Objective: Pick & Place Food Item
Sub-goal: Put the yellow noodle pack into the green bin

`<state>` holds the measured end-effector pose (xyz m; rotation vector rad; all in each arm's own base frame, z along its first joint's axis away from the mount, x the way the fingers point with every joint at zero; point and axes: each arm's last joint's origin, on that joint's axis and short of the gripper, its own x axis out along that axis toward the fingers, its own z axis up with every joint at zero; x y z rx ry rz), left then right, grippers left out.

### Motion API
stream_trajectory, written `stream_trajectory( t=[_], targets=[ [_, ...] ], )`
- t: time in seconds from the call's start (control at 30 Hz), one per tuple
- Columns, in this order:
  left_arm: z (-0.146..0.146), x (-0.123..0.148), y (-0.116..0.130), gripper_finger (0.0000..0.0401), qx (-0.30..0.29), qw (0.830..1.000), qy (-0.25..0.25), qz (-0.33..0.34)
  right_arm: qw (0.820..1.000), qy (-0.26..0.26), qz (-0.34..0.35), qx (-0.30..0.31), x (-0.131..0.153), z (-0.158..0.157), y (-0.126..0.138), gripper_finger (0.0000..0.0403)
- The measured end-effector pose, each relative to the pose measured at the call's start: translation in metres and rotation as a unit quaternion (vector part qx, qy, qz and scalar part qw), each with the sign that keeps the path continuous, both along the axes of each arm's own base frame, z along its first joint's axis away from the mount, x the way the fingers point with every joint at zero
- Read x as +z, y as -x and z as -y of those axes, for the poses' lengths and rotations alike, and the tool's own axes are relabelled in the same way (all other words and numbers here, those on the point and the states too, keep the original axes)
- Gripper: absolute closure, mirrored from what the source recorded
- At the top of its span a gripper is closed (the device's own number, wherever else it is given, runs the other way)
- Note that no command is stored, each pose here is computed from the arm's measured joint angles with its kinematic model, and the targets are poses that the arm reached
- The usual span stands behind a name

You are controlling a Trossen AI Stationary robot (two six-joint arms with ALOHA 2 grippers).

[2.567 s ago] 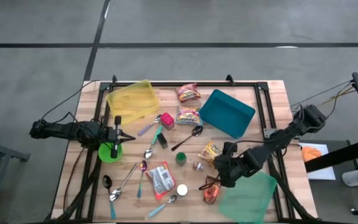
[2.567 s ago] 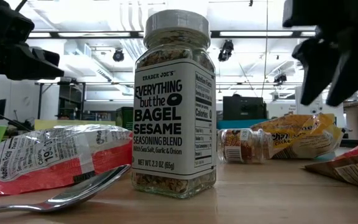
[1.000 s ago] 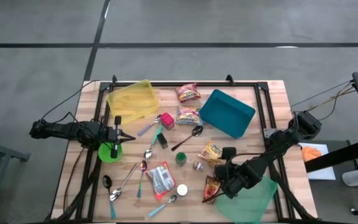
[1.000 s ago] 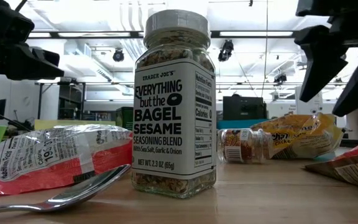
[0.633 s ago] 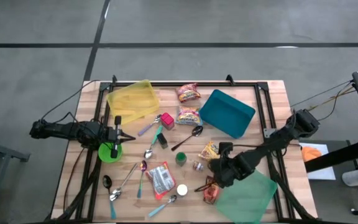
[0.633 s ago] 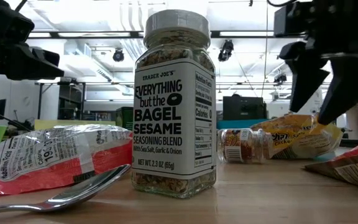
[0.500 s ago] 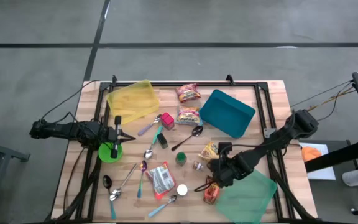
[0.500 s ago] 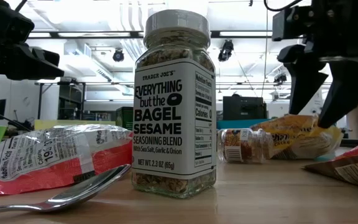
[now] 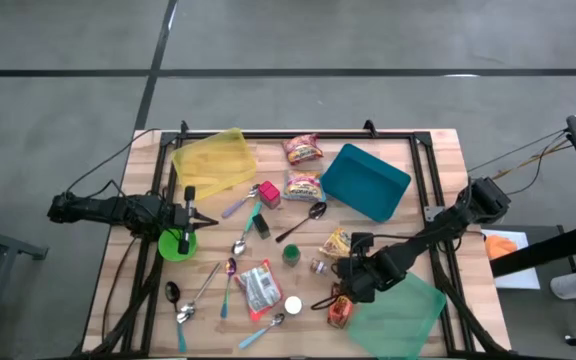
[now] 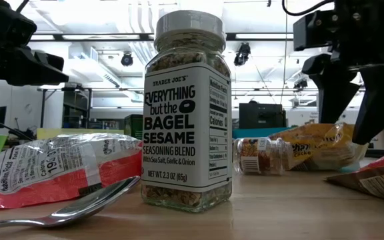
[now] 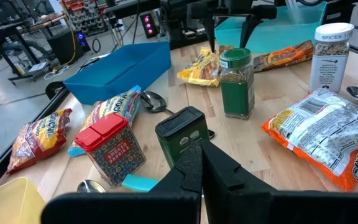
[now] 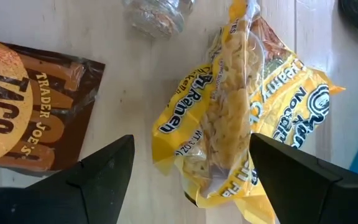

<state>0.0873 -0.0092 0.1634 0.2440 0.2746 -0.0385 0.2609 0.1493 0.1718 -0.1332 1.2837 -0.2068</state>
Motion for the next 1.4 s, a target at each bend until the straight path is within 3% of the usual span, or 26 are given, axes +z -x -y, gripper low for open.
stream_trajectory(
  t=[0.27, 0.83, 1.4],
  targets=[
    [0.0, 0.0, 0.0, 0.0401, 0.0, 1.0, 0.0, 0.0, 1.0, 0.013, -0.018, -0.006, -0.013, 0.004, -0.003, 0.0086],
    [0.0, 0.0, 0.0, 0.0401, 0.0, 1.0, 0.0, -0.001, 1.0, 0.013, -0.018, -0.007, -0.013, 0.005, -0.003, 0.0091],
    [0.0, 0.0, 0.0, 0.0401, 0.0, 1.0, 0.0, -0.001, 1.0, 0.016, -0.02, -0.007, -0.013, 0.005, -0.002, 0.0284]
  ],
)
